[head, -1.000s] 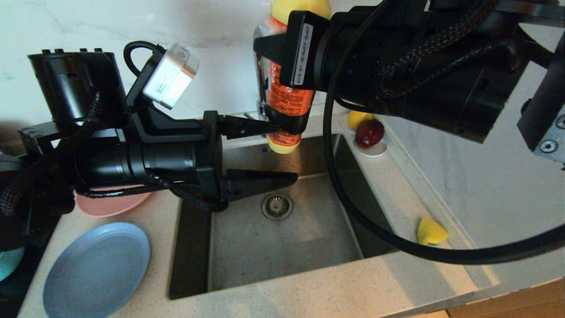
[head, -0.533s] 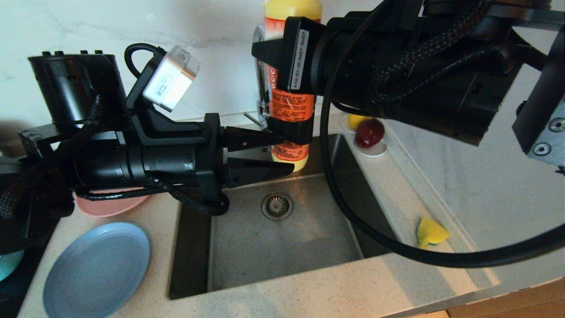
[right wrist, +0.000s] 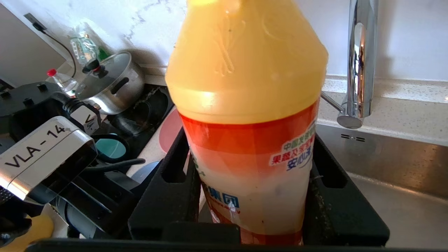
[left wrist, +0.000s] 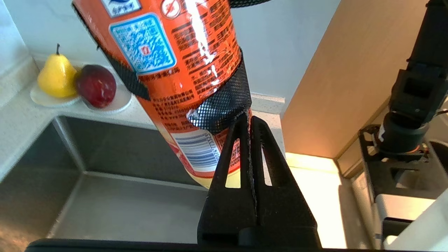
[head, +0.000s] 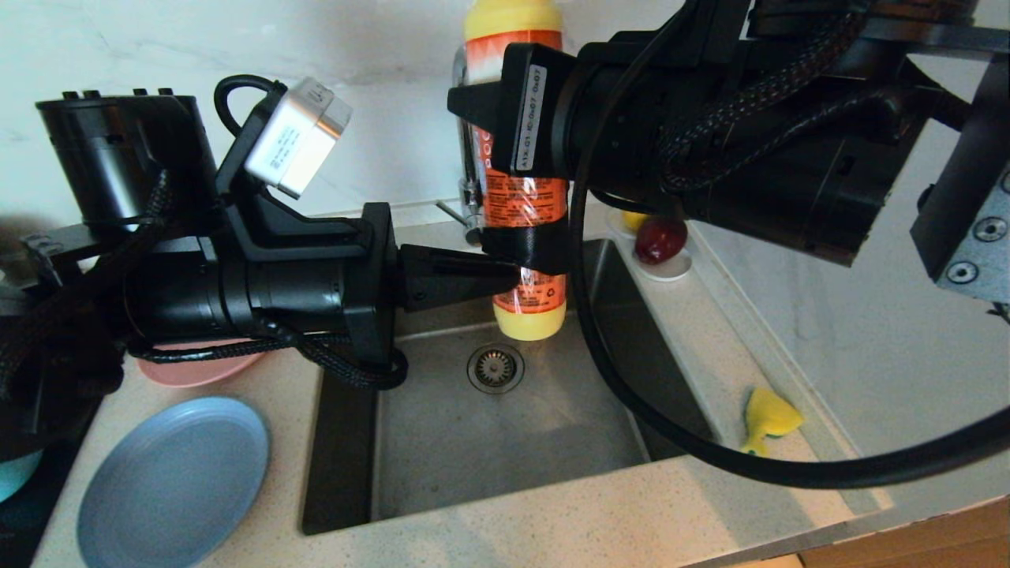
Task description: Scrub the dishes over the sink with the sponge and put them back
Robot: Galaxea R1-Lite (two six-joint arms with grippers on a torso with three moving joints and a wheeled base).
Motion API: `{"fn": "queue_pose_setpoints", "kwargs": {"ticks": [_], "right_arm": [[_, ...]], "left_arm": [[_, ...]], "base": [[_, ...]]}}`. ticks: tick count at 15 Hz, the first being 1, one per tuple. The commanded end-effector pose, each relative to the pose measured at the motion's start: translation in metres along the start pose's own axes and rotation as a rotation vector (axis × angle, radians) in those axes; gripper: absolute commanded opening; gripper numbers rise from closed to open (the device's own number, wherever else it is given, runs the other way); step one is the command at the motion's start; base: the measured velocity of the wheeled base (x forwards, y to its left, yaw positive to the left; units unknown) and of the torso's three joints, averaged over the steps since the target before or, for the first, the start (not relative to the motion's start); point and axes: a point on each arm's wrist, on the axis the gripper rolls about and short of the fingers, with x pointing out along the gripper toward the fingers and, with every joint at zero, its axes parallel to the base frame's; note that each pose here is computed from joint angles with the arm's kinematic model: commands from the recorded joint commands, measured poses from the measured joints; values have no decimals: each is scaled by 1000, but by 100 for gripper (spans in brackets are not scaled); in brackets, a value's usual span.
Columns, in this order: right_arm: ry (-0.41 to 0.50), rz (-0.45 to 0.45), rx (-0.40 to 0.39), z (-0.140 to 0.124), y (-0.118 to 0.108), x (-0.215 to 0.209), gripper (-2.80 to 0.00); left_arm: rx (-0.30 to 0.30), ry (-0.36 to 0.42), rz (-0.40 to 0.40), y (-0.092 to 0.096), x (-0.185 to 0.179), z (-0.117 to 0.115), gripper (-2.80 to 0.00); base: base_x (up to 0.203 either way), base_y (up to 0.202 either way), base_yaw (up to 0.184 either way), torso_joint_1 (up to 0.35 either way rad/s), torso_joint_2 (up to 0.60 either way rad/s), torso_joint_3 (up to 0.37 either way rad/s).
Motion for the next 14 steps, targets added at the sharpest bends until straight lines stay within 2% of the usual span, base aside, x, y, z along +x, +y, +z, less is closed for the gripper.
{"fn": "queue_pose_setpoints", "kwargs": {"ticks": [1,4,6,7,14], "right_arm": [[-6,-2,2,1,0,-2,-280],[-12,-5,2,4,-2,-4,-280],[-10,-5,3,3,-2,-4,-280],[-10,-5,3,3,-2,-4,-280],[-5,5,2,6,-2,-5,-280]], "left_arm": [[-24,-3,2,-3,-4,2,-280],[-123,-24,54,-5,-16,17,-280],[-159,-17,74,-6,-19,21,-280],[-158,-18,80,-6,-20,22,0],[-125,-35,105,-8,-31,28,0]], "base": [[0,0,0,0,0,0],[0,0,0,0,0,0],[0,0,0,0,0,0],[0,0,0,0,0,0],[0,0,0,0,0,0]]}}
